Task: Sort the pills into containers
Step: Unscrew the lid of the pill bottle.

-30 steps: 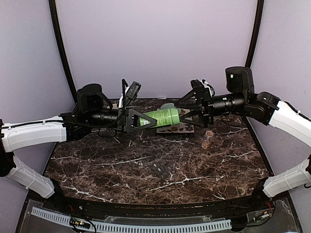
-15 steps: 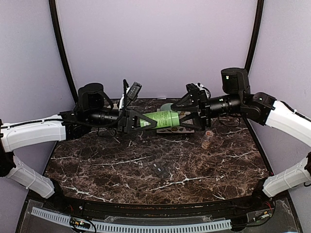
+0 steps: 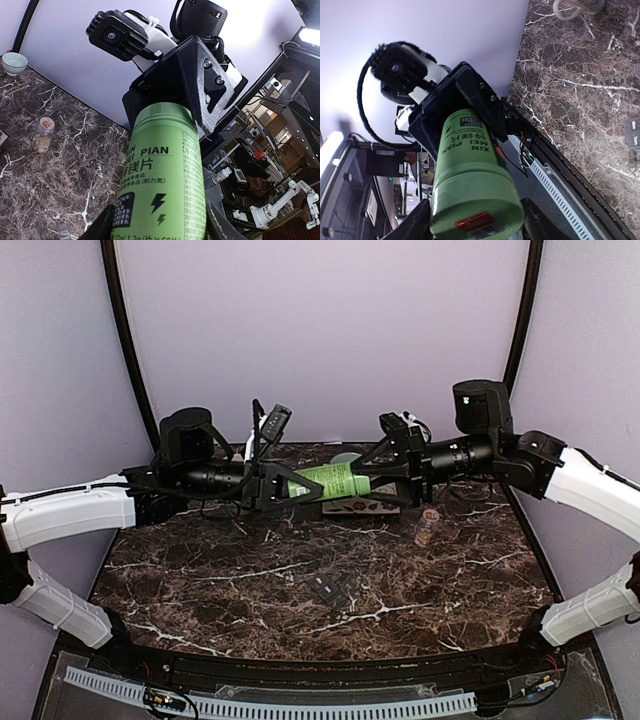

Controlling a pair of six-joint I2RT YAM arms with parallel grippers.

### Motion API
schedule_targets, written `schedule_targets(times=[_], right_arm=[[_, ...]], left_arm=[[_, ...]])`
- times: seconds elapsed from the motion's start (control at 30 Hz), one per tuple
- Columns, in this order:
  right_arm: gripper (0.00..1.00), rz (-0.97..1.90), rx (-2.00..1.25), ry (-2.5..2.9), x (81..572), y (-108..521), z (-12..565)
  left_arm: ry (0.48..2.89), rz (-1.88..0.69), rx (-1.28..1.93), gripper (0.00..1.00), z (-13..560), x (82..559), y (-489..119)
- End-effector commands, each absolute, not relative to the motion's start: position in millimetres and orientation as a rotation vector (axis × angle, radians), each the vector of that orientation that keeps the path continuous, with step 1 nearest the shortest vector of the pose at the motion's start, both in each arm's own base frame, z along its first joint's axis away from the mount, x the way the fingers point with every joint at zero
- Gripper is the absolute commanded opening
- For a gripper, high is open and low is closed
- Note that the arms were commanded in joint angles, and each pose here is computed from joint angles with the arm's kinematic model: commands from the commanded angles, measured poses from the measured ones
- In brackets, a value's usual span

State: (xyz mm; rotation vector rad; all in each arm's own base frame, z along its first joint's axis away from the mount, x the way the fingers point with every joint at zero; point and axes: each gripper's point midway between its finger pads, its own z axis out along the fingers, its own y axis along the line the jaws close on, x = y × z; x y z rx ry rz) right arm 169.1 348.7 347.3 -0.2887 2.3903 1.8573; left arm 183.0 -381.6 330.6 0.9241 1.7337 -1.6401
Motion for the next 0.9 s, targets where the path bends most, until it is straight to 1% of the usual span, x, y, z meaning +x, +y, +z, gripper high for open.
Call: schedule_targets(times=[0.0, 0.07, 0.1, 0.13, 0.2, 0.47, 0.67, 0.87], right_arm=[[0.48, 1.915, -0.374, 2.313, 163, 353, 366], [0.31, 1.913, -0.410, 2.302, 162, 354, 368], [0.25, 1.901, -0.435, 2.295, 161, 354, 369], [0.21, 1.881, -0.462, 2.289, 161, 354, 369], [0.18, 1.823, -0.570, 2.232, 160, 354, 374], [0.18, 1.466, -0.939, 1.979, 162, 339, 368], [0.27, 1.263, -1.025, 1.857, 169, 327, 360], [0.32, 1.192, -1.046, 1.821, 172, 322, 355]], left_arm=[[1.651, -1.638, 0.932, 0.00, 352, 185, -383], [1.653, -1.638, 0.921, 0.00, 352, 186, -383], [1.656, -1.640, 0.913, 0.00, 351, 187, -383], [1.653, -1.650, 0.905, 0.00, 351, 187, -383], [1.642, -1.683, 0.891, 0.00, 353, 186, -383], [1.630, -1.897, 0.825, 0.00, 359, 179, -383], [1.641, -1.969, 0.802, 0.00, 359, 174, -381], [1.659, -1.998, 0.797, 0.00, 357, 173, -382]])
